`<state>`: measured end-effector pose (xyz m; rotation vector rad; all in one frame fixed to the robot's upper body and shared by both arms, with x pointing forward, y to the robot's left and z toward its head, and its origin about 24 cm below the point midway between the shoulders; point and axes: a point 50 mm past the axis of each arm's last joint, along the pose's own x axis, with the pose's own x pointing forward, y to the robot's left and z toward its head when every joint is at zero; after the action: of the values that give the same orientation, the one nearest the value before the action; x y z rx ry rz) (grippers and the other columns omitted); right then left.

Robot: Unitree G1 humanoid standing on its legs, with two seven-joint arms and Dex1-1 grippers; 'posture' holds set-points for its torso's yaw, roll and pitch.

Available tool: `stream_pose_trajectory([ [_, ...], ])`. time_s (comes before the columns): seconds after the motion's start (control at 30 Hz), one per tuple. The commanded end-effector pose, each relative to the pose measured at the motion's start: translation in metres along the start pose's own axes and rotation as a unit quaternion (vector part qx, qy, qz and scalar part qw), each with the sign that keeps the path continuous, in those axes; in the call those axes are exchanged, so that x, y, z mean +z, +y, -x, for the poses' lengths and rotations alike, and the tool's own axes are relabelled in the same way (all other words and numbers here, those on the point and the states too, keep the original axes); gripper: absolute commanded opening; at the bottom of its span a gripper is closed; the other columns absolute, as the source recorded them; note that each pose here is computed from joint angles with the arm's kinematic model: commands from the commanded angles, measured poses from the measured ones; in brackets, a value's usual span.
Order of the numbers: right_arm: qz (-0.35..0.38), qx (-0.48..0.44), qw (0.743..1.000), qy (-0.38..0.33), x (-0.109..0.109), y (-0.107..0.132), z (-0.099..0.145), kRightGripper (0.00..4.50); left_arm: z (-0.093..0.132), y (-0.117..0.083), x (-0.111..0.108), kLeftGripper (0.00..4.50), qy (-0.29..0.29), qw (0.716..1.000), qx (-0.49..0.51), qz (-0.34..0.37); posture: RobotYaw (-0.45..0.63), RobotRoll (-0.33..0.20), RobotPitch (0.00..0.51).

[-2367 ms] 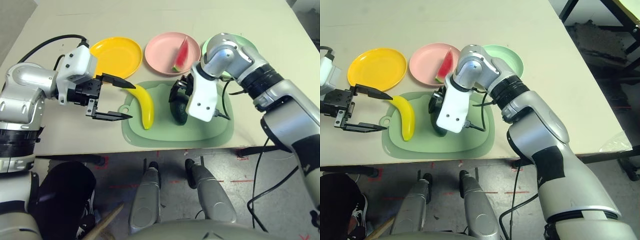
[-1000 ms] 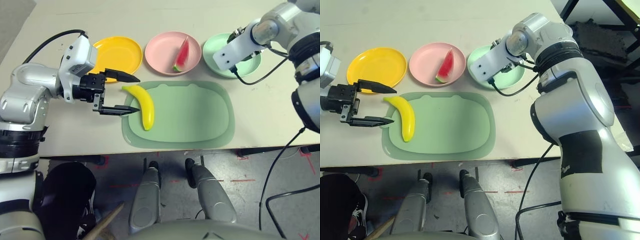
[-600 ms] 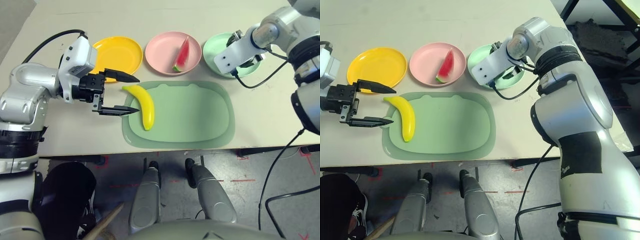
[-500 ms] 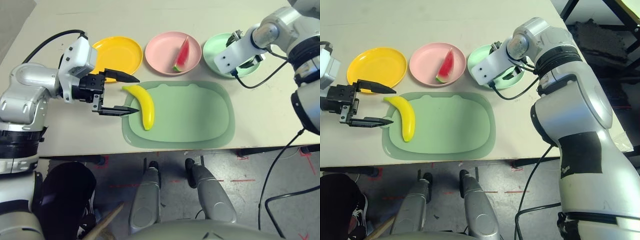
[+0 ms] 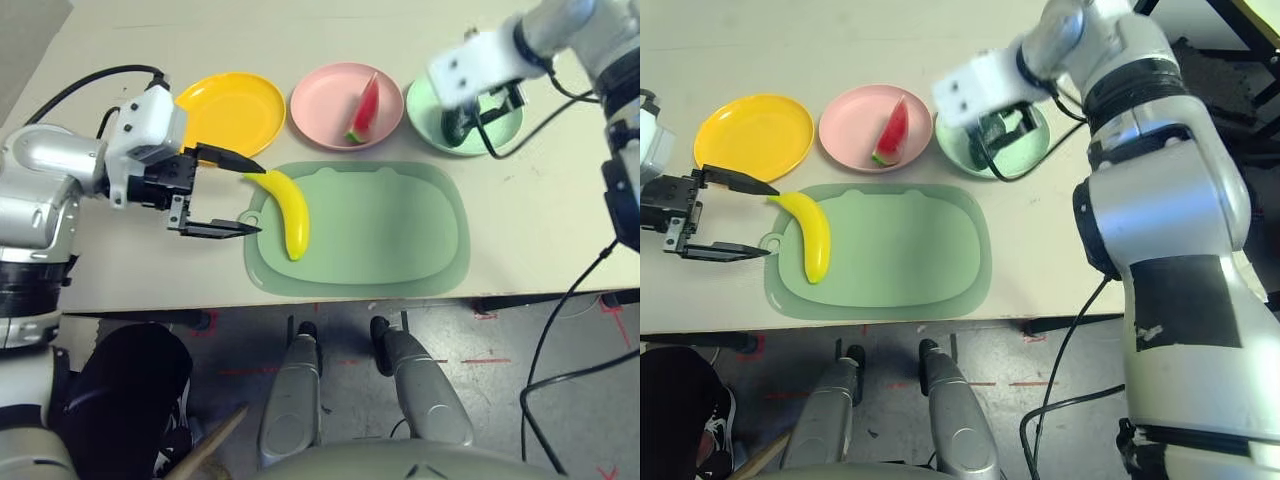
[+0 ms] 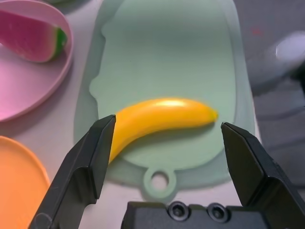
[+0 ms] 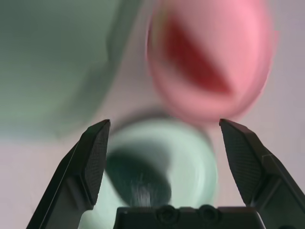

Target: Place the fruits into color-matched plates.

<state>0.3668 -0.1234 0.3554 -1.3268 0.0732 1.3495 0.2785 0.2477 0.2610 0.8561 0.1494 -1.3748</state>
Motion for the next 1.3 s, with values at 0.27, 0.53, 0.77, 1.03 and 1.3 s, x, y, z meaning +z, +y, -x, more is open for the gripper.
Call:
stream_pose_trajectory([
  [0.27,-0.242,0.035,0.934,-0.261,-0.010,0.061,-0.015,4.46,-0.011,0.014,0.001,4.50,0.095,0.984,-0.088,-0.126,-0.05,0.000,0.353],
  [0.53,-0.307,-0.035,0.893,-0.327,-0.002,0.133,-0.052,4.46,-0.029,0.031,0.009,4.50,0.098,0.972,-0.120,-0.177,-0.08,0.000,0.366],
  [0.77,-0.329,-0.168,0.872,-0.322,0.005,0.174,-0.081,4.46,-0.047,0.038,0.010,4.50,0.093,0.964,-0.147,-0.203,-0.09,0.000,0.373],
  [1.03,-0.327,-0.247,0.851,-0.329,0.009,0.184,-0.085,4.46,-0.071,0.047,0.010,4.50,0.113,0.945,-0.179,-0.250,-0.09,0.000,0.372],
  [1.3,-0.284,-0.197,0.881,-0.324,0.012,0.219,-0.083,4.46,-0.084,0.056,0.010,4.50,0.137,0.932,-0.193,-0.275,-0.10,0.000,0.360],
])
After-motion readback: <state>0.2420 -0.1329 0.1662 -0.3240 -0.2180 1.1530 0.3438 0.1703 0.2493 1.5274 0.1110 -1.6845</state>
